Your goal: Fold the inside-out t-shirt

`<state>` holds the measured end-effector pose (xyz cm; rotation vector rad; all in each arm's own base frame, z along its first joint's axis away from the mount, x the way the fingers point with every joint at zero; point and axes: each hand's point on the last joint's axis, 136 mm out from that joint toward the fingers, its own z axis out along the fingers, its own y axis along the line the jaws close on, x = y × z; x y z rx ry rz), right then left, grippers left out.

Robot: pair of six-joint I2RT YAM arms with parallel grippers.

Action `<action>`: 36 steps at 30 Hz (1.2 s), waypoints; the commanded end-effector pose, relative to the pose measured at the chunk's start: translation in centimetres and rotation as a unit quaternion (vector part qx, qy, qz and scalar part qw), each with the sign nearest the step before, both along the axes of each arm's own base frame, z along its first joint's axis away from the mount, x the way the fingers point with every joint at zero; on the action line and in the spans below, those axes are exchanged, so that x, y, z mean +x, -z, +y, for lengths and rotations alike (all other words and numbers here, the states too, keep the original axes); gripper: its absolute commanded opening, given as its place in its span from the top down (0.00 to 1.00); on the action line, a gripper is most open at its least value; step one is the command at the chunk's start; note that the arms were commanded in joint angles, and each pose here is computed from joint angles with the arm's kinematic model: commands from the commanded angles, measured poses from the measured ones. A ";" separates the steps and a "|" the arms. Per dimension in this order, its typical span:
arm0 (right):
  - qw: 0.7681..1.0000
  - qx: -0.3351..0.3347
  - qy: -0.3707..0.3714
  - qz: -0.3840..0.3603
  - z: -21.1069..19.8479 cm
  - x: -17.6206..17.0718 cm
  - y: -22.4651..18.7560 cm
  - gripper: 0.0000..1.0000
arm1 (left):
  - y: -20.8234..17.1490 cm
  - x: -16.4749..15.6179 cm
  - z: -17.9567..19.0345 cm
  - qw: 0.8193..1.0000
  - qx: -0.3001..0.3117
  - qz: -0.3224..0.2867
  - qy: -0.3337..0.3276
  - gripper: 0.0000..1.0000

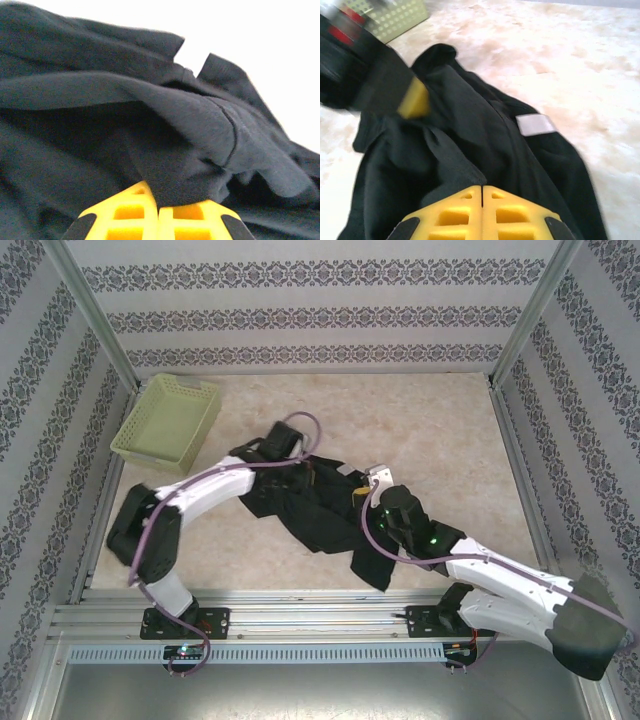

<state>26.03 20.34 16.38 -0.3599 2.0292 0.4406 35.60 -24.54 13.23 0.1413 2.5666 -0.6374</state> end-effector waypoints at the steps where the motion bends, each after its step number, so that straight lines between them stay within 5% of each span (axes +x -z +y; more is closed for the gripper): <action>1: 0.997 -0.015 0.077 -0.026 -3.9 0.7 -1.2 1.00 | -8.0 3.6 6.0 0.985 -0.059 -0.111 -0.120 1.00; 5: 0.991 0.008 0.132 -0.008 -7.1 0.6 -0.9 1.00 | -9.1 3.9 9.2 0.979 -0.058 -0.117 -0.156 1.00; 10: 0.987 0.025 0.153 0.040 -8.2 0.2 2.5 1.00 | -5.6 3.2 6.3 0.984 -0.119 -0.058 -0.120 1.00; 13: 0.985 0.015 0.152 0.078 -7.9 0.1 4.6 0.98 | -3.3 2.4 4.9 0.989 -0.106 -0.037 -0.096 1.00; 16: 0.983 -0.012 0.156 0.098 -7.9 0.5 4.8 0.70 | -2.2 1.5 3.7 0.993 -0.096 -0.023 -0.072 1.00; 19: 0.993 -0.015 0.069 0.094 -4.6 0.8 2.2 0.39 | -1.7 1.0 3.3 0.994 -0.091 -0.023 -0.059 1.00; 22: 0.995 -0.061 0.010 0.083 -1.2 1.3 0.5 0.26 | -1.3 0.9 3.5 0.994 -0.086 -0.021 -0.064 1.00; 29: 0.978 -0.163 -0.028 0.129 4.5 4.5 3.3 0.25 | -1.7 0.6 3.8 0.994 -0.088 -0.029 -0.066 1.00; 36: 0.947 -0.265 0.028 0.178 4.1 7.8 8.7 0.40 | -2.3 0.3 4.4 0.993 -0.079 -0.039 -0.072 1.00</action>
